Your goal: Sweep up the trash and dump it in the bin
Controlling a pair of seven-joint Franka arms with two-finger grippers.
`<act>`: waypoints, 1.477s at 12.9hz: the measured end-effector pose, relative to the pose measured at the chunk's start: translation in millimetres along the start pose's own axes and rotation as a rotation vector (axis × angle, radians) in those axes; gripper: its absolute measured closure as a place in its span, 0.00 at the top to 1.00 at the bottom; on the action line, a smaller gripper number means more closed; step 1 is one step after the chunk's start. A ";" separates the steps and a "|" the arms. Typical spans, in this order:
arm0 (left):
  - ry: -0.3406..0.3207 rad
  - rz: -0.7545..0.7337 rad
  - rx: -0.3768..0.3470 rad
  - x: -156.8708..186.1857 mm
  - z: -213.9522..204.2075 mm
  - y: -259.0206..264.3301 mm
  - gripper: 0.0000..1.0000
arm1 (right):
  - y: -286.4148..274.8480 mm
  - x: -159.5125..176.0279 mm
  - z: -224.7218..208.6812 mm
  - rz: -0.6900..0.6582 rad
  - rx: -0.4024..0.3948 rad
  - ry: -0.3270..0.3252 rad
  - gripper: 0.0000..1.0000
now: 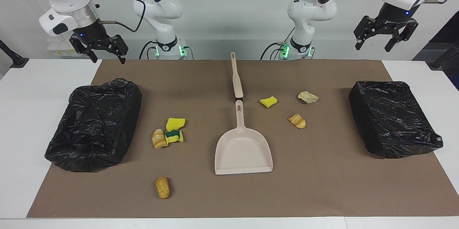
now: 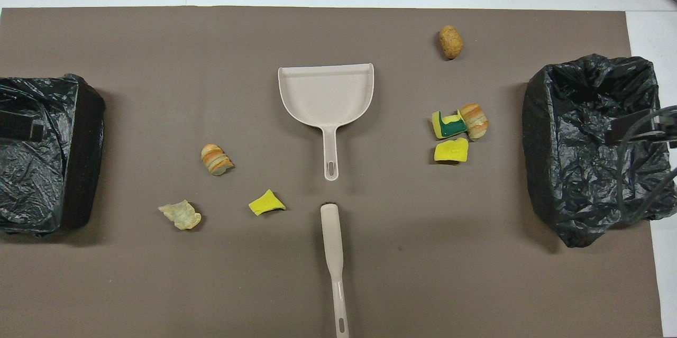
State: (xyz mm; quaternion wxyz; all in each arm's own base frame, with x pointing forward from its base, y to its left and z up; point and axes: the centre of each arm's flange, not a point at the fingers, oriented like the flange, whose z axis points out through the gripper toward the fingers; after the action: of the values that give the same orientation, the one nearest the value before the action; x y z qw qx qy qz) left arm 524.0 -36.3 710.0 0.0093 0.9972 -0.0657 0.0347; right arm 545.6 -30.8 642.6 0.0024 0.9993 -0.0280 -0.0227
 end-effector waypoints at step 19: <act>-0.079 0.060 -0.019 -72.8 122.5 254.7 1.00 | -44.0 13.5 27.4 -0.080 0.015 -0.059 1.00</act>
State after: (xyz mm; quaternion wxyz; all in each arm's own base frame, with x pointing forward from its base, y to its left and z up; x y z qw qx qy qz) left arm 426.8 -282.1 586.3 0.0152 0.9952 -0.0960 -0.0053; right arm 560.3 12.2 614.4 -0.0069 0.9985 0.0118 -0.0521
